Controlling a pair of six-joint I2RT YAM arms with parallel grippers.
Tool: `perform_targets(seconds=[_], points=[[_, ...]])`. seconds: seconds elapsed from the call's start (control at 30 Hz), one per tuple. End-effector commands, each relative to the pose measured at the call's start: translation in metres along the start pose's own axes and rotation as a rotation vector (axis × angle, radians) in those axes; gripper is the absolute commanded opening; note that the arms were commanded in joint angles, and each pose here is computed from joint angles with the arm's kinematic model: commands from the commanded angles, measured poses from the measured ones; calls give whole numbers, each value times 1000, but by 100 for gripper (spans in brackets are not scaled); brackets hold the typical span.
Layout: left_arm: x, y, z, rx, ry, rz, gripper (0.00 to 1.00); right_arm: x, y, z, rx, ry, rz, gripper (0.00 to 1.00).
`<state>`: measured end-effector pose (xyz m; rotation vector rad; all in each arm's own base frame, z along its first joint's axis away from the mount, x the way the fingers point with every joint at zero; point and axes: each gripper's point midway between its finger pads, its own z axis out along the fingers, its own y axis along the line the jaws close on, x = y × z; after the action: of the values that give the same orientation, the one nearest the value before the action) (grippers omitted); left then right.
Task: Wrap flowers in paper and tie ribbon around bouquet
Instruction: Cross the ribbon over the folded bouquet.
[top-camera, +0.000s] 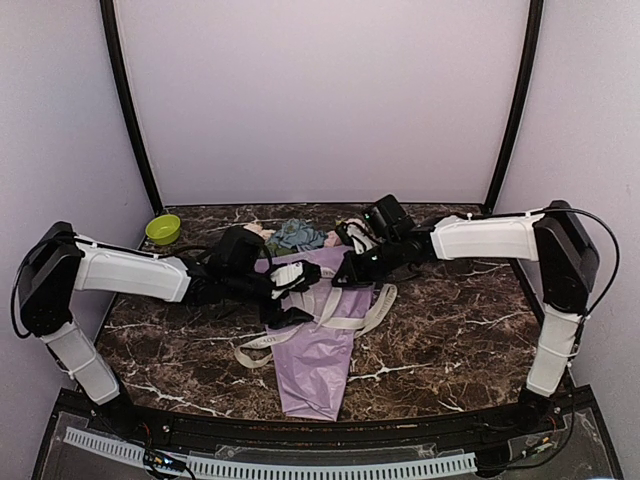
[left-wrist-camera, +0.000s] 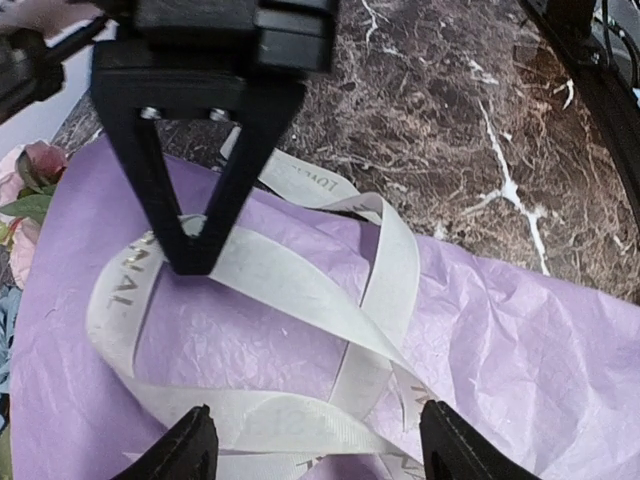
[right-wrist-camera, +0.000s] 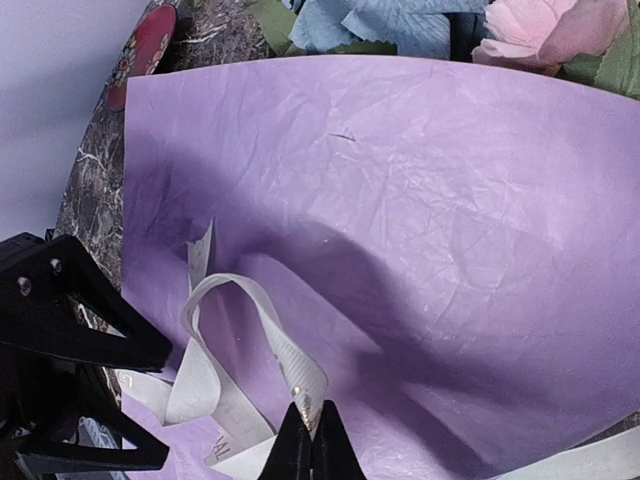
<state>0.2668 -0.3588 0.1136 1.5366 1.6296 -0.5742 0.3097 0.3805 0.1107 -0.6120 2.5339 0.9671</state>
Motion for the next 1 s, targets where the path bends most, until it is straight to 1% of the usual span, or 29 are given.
perform_targets(seconds=[0.0, 0.13, 0.23, 0.4, 0.47, 0.5, 0.57, 0.67, 0.7, 0.77, 0.8, 0.97], points=[[27, -5, 15, 50, 127, 83, 71, -16, -2, -4, 44, -15, -35, 0], [40, -1, 20, 19, 173, 107, 66, -34, -3, -18, 109, -55, -70, 0], [46, 1, 21, -4, 192, 121, 65, -46, -1, -29, 146, -72, -101, 0], [57, -3, 29, -30, 235, 179, 65, -57, 7, -36, 147, -79, -140, 0], [63, -3, 33, -48, 257, 193, 62, -59, 7, -35, 147, -83, -151, 0], [64, -2, 34, -64, 263, 203, 58, -59, 6, -33, 147, -83, -155, 0], [66, 1, 36, -97, 271, 216, 45, -57, 4, -27, 143, -82, -168, 0], [59, 6, 35, -130, 250, 222, 24, -48, -6, -15, 143, -62, -169, 0], [54, 7, 33, -137, 233, 221, 15, -45, -8, -10, 138, -55, -168, 0], [41, 9, 28, -153, 189, 214, 1, -36, -12, 1, 122, -26, -162, 0], [35, 9, 25, -162, 165, 213, 0, -31, -13, 5, 111, -13, -160, 0], [-4, 14, 4, -211, 18, 186, 0, 0, -14, 23, 28, 63, -134, 0]])
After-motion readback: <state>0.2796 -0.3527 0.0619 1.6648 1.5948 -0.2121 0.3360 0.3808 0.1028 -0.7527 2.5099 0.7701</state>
